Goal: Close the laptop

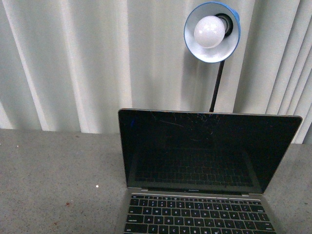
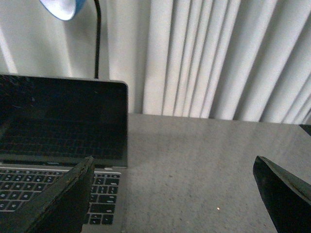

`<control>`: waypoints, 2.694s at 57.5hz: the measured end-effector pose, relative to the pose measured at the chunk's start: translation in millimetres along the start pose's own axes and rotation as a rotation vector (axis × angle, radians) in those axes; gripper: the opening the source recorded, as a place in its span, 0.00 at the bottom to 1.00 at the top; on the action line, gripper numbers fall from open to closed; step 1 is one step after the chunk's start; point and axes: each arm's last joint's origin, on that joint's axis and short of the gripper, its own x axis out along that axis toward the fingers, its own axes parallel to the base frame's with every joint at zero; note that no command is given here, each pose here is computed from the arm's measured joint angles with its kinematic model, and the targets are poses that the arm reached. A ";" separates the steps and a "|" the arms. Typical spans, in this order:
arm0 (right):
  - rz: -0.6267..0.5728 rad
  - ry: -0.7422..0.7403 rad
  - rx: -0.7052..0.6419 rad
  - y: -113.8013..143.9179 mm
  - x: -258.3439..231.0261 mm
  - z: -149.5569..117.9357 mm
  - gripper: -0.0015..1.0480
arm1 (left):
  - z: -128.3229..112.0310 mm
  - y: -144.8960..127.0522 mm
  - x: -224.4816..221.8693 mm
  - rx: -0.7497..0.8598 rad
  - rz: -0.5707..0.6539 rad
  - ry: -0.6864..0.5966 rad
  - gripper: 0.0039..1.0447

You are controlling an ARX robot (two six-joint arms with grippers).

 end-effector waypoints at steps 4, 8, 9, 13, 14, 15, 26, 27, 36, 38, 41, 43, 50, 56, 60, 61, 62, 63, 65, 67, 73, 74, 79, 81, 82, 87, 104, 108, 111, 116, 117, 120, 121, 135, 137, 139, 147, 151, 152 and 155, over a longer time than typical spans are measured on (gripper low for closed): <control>0.014 -0.024 0.002 -3.2 3.5 2.4 0.93 | 2.0 -2.7 5.5 -0.012 -0.024 0.002 0.94; 0.025 -0.051 0.009 -10.9 13.4 4.7 0.93 | 5.8 -7.5 16.5 -0.019 -0.072 0.006 0.94; 0.036 -0.057 0.008 -12.3 15.7 5.0 0.93 | 7.5 -8.4 19.0 -0.021 -0.082 0.003 0.94; 0.063 -0.067 0.005 -20.7 32.5 4.3 0.93 | 23.6 -13.8 36.0 -0.026 -0.126 -0.023 0.94; 0.065 -0.066 0.004 -22.3 35.4 4.5 0.93 | 27.1 -14.7 39.7 -0.025 -0.132 -0.029 0.94; 0.074 -0.069 0.003 -25.2 43.0 6.2 0.93 | 32.0 -16.3 46.0 -0.019 -0.147 -0.035 0.94; 0.118 -0.050 -0.010 -50.9 99.6 22.0 0.93 | 58.4 -25.6 98.9 0.032 -0.275 -0.023 0.94; 0.118 -0.049 -0.010 -52.4 102.2 22.8 0.93 | 60.3 -26.1 105.3 0.037 -0.279 -0.017 0.94; 0.128 -0.027 -0.022 -76.5 143.2 39.7 0.93 | 77.1 -34.5 146.0 0.100 -0.329 0.020 0.94; 0.143 -0.024 -0.030 -79.7 150.8 43.6 0.93 | 82.5 -37.3 151.6 0.117 -0.342 0.017 0.94; 0.157 -0.024 -0.056 -85.4 166.0 51.4 0.93 | 93.5 -42.9 160.6 0.150 -0.354 0.004 0.94; 0.169 -0.021 -0.075 -87.5 173.4 54.8 0.93 | 103.0 -48.3 166.4 0.175 -0.374 -0.008 0.94; 0.229 0.006 -0.151 -92.7 203.0 66.1 0.93 | 129.5 -68.8 178.7 0.283 -0.449 -0.048 0.94; 0.343 0.013 -0.264 -89.5 232.3 78.6 0.93 | 147.3 -101.2 182.7 0.494 -0.537 -0.075 0.94; 0.430 0.010 -0.353 -83.5 249.0 87.8 0.93 | 149.6 -126.4 180.4 0.689 -0.601 -0.086 0.94; 0.458 0.014 -0.373 -81.6 253.5 89.9 0.93 | 149.6 -131.2 180.2 0.731 -0.615 -0.085 0.94; 0.479 0.013 -0.392 -80.3 256.1 91.6 0.93 | 149.3 -137.7 180.4 0.781 -0.633 -0.081 0.94; 0.513 0.011 -0.430 -78.3 259.9 93.1 0.93 | 149.1 -142.3 180.5 0.829 -0.649 -0.085 0.94; 0.543 0.010 -0.459 -76.9 263.5 94.3 0.93 | 149.4 -150.8 181.4 0.899 -0.678 -0.087 0.94; 0.593 0.008 -0.508 -74.5 269.7 96.6 0.93 | 150.1 -161.3 183.2 0.974 -0.706 -0.084 0.94; 0.677 0.008 -0.660 -67.9 288.0 105.8 0.93 | 156.7 -187.0 192.8 1.159 -0.748 -0.095 0.94; 0.688 0.006 -0.679 -66.4 292.2 108.5 0.93 | 158.6 -192.2 194.9 1.180 -0.753 -0.098 0.94; 0.721 -0.010 -0.749 -58.7 307.4 118.3 0.93 | 166.1 -210.5 201.4 1.242 -0.774 -0.110 0.94; 0.734 -0.012 -0.762 -55.7 311.0 120.3 0.93 | 167.3 -214.9 202.6 1.259 -0.782 -0.113 0.94; 0.741 -0.014 -0.770 -53.7 313.2 121.5 0.93 | 168.5 -217.7 203.0 1.272 -0.783 -0.115 0.94; 0.773 -0.008 -0.804 -44.4 319.9 123.3 0.93 | 169.3 -227.3 203.3 1.317 -0.811 -0.108 0.94; 0.897 0.022 -0.974 -11.5 329.9 112.0 0.93 | 164.1 -240.5 202.6 1.491 -0.876 -0.074 0.94; 0.906 0.026 -0.985 -9.9 329.4 111.0 0.93 | 162.2 -240.5 203.9 1.506 -0.878 -0.071 0.94; 0.915 0.032 -0.996 -8.8 328.7 110.1 0.93 | 161.1 -240.4 204.7 1.515 -0.875 -0.070 0.94; 0.927 0.045 -1.010 -7.5 327.6 108.4 0.93 | 158.1 -239.6 205.4 1.524 -0.878 -0.070 0.94; 0.928 0.043 -1.015 -7.2 327.5 108.3 0.93 | 157.4 -239.5 205.6 1.525 -0.878 -0.070 0.94; 0.933 0.043 -1.027 -6.1 327.2 107.6 0.93 | 155.3 -239.0 206.2 1.528 -0.880 -0.070 0.94; 0.937 0.047 -1.026 -5.9 326.9 107.3 0.93 | 154.8 -238.8 206.2 1.529 -0.881 -0.069 0.94; 0.959 0.056 -1.038 -1.4 325.4 105.9 0.80 | 147.8 -237.4 206.9 1.534 -0.896 -0.050 0.89; 0.960 0.060 -1.040 -0.8 325.2 105.6 0.73 | 147.2 -237.4 206.9 1.535 -0.898 -0.049 0.84; 0.962 0.064 -1.040 -0.5 325.0 105.6 0.68 | 146.7 -237.5 206.7 1.533 -0.905 -0.051 0.77; 0.976 0.080 -1.042 0.9 323.9 107.9 0.39 | 144.7 -237.1 206.2 1.534 -0.925 -0.038 0.50; 0.985 0.091 -1.049 1.0 323.0 109.5 0.24 | 142.7 -236.7 205.8 1.539 -0.939 -0.022 0.32; 0.987 0.093 -1.052 0.9 322.9 110.1 0.19 | 141.9 -236.4 205.8 1.542 -0.943 -0.017 0.29; 0.997 0.098 -1.059 1.3 322.1 110.5 0.08 | 139.1 -235.8 206.1 1.553 -0.953 0.003 0.15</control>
